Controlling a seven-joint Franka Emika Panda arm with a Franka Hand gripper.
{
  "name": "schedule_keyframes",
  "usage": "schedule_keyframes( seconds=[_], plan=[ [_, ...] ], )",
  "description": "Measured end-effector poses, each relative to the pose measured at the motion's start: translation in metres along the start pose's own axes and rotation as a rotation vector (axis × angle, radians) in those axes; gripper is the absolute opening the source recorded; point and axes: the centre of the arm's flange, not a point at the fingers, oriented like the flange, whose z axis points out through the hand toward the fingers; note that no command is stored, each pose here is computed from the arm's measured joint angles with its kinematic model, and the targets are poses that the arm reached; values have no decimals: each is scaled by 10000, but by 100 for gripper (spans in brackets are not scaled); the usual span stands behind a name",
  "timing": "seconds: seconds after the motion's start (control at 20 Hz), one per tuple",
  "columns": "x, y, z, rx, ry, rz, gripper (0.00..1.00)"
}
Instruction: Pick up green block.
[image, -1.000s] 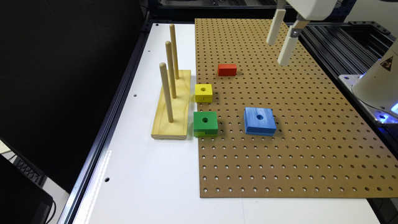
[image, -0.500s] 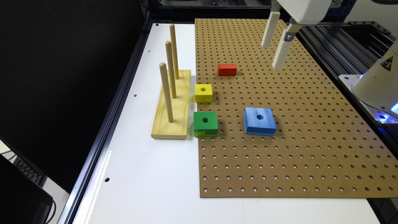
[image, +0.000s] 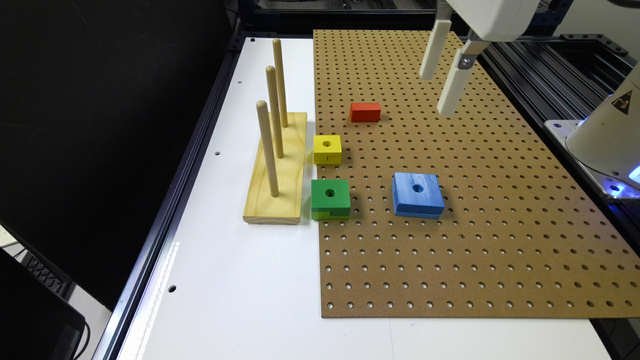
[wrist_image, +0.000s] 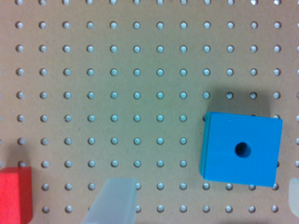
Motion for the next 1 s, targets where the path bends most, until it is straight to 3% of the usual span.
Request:
schedule_keyframes(
  seconds=[0.35,0.5,0.7,1.0],
  plan=[
    [214,-295,67,36,-221,-4,100],
    [269,-440,90,72,-279,-22,100],
    [294,-601,113,111,-327,-17,100],
    [298,-694,111,162,-334,-42,100]
  ],
)
